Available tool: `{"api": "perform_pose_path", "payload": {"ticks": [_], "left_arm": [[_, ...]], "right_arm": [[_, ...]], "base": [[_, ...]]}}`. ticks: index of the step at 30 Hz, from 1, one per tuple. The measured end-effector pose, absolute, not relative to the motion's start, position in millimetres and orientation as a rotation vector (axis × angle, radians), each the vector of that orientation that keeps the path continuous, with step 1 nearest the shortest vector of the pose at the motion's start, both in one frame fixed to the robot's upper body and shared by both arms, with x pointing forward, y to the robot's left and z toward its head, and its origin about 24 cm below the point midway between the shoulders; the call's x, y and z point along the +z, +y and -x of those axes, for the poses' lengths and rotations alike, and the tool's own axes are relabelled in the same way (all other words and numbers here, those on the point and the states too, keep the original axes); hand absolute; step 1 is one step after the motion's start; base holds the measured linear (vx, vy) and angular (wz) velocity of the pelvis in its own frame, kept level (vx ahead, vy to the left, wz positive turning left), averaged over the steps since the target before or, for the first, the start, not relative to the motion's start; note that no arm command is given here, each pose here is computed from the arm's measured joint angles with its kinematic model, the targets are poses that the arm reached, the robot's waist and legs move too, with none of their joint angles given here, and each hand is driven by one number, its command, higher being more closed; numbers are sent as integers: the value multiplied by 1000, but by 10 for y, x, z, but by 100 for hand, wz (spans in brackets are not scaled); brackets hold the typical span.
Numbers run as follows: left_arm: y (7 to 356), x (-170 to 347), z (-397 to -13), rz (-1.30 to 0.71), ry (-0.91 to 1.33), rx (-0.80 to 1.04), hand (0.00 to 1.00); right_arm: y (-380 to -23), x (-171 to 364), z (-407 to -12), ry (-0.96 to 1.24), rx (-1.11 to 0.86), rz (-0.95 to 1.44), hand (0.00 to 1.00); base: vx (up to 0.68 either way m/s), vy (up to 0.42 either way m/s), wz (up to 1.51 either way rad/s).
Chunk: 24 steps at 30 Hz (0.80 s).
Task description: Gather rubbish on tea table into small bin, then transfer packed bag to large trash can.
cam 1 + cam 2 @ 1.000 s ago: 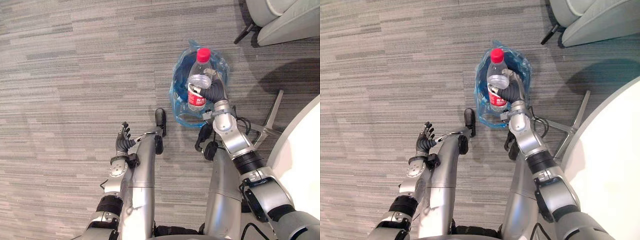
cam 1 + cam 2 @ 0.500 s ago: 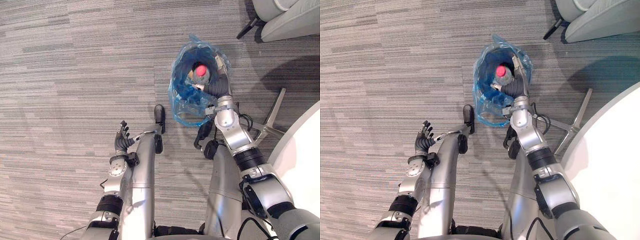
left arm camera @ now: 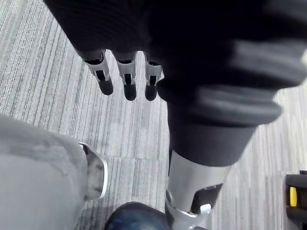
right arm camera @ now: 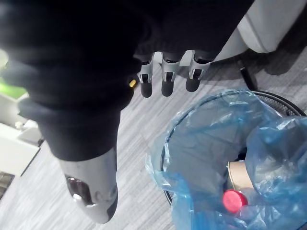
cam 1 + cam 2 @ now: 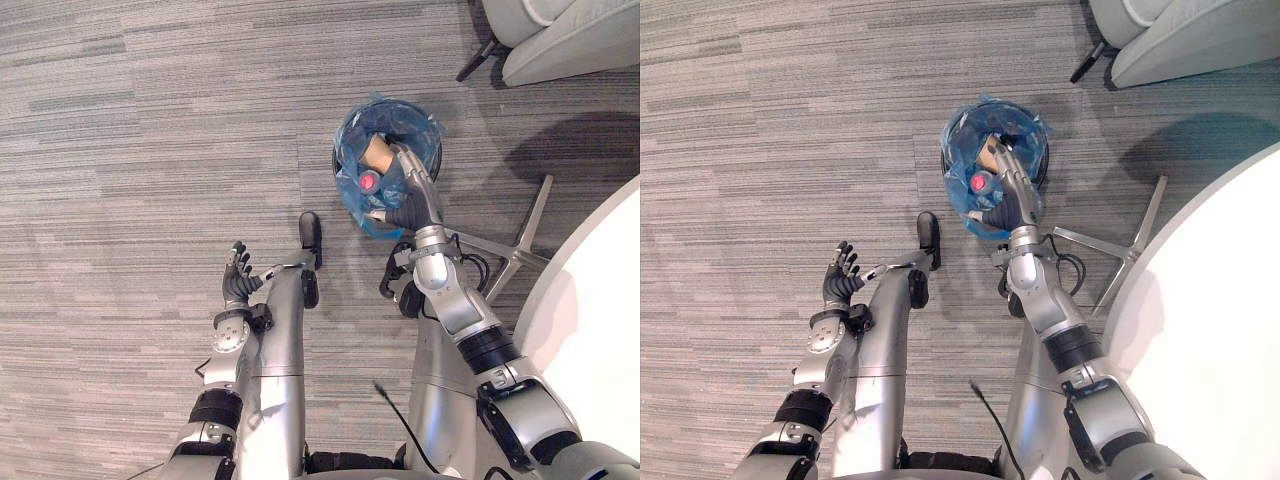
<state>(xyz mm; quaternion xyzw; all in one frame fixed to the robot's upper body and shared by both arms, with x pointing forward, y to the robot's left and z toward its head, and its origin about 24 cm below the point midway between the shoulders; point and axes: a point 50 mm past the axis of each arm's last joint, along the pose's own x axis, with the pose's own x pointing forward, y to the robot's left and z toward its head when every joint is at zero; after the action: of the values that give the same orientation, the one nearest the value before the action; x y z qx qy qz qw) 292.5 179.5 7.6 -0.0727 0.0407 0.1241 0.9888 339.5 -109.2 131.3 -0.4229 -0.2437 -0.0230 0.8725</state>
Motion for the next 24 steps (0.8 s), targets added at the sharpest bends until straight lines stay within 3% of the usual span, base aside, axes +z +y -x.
{"api": "perform_pose_path", "payload": {"ticks": [19,20,24], "left_arm": [[1792,187,-3027,162,34,266,0],[1796,191,-3029,174,32,271,0],[1817,253,-3040,194,1,275,0]], "right_arm": [[-993,1022,-3678,-324,43,1116,0],[-990,1016,-3694,-310,41,1119,100],[-963,1055,-3742,-302,46,1121,100]], "base": [[-37,-39,9],[-57,-44,9],[-51,-27,11]]}}
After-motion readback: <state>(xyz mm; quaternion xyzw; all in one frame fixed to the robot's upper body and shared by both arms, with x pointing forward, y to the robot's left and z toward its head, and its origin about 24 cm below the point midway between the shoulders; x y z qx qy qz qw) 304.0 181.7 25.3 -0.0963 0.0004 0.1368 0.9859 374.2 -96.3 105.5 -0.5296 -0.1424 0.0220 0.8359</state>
